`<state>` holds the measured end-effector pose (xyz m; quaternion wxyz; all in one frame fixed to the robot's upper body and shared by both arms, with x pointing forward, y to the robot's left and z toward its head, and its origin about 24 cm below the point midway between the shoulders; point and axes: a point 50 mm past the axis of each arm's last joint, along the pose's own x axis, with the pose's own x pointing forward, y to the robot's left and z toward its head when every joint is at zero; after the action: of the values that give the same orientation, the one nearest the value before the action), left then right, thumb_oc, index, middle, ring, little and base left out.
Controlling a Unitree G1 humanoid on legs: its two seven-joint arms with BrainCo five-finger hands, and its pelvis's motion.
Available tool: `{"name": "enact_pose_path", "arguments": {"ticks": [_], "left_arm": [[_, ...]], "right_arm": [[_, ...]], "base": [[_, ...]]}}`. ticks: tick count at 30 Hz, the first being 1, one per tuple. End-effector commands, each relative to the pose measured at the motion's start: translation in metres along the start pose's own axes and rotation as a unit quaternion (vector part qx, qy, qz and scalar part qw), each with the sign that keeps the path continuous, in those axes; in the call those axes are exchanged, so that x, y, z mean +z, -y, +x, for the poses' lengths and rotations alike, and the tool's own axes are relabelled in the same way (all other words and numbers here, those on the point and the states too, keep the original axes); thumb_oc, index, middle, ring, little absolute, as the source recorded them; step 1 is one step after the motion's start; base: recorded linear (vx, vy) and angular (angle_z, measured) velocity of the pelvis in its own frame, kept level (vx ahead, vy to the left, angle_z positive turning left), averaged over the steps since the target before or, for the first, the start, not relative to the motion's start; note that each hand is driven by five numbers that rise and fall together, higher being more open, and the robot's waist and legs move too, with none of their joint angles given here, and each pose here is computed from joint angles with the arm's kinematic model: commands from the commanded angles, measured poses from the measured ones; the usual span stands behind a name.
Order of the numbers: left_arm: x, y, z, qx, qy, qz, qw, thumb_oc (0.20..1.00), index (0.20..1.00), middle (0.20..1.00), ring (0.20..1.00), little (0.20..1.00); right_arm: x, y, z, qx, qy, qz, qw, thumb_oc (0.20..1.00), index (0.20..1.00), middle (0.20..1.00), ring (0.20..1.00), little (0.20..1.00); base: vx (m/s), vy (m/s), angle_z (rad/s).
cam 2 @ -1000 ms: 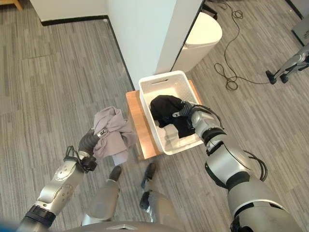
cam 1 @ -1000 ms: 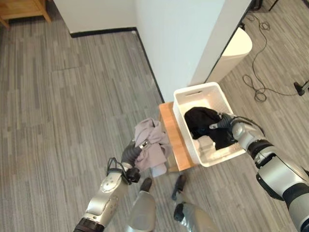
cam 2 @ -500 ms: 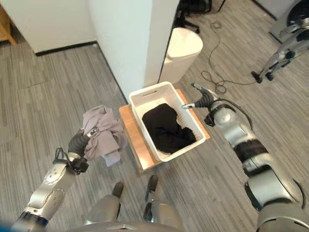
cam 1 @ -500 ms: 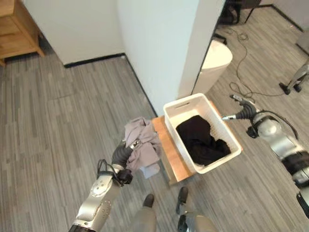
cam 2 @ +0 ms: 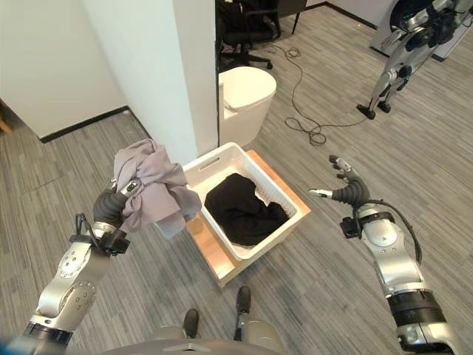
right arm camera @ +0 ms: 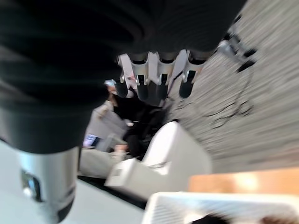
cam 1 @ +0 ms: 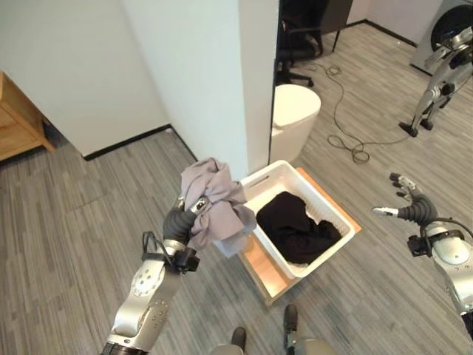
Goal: Pick up bed clothes into laundry basket.
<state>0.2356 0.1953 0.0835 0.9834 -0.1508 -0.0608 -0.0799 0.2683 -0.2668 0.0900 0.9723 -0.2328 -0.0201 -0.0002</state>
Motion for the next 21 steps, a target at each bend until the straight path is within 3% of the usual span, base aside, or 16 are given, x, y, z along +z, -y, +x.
{"name": "enact_pose_path", "arguments": {"ticks": [1, 6, 11, 21], "left_arm": [[0.025, 0.01, 0.008, -0.03, 0.073, 0.03, 0.996, 0.2, 0.2, 0.2, 0.2, 0.2], [0.035, 0.008, 0.023, -0.023, 0.09, 0.073, 0.993, 0.2, 0.2, 0.2, 0.2, 0.2], [0.06, 0.015, 0.067, -0.014, 0.131, 0.147, 0.98, 0.2, 0.2, 0.2, 0.2, 0.2], [0.083, 0.038, 0.12, -0.035, 0.146, 0.202, 0.968, 0.2, 0.2, 0.2, 0.2, 0.2]], "right_arm": [[0.03, 0.012, 0.006, -0.043, 0.081, 0.032, 0.995, 1.0, 1.0, 1.0, 1.0, 1.0], [0.024, -0.004, -0.005, -0.04, 0.076, 0.092, 0.992, 1.0, 1.0, 1.0, 1.0, 1.0], [0.01, -0.018, -0.012, -0.055, 0.045, 0.141, 0.987, 1.0, 1.0, 1.0, 1.0, 1.0], [-0.011, 0.017, -0.037, -0.13, 0.002, 0.118, 0.985, 1.0, 1.0, 1.0, 1.0, 1.0]], "base": [[0.03, -0.008, 0.02], [0.0, -0.005, 0.0], [-0.01, -0.004, 0.0], [0.0, 0.011, -0.19]]}}
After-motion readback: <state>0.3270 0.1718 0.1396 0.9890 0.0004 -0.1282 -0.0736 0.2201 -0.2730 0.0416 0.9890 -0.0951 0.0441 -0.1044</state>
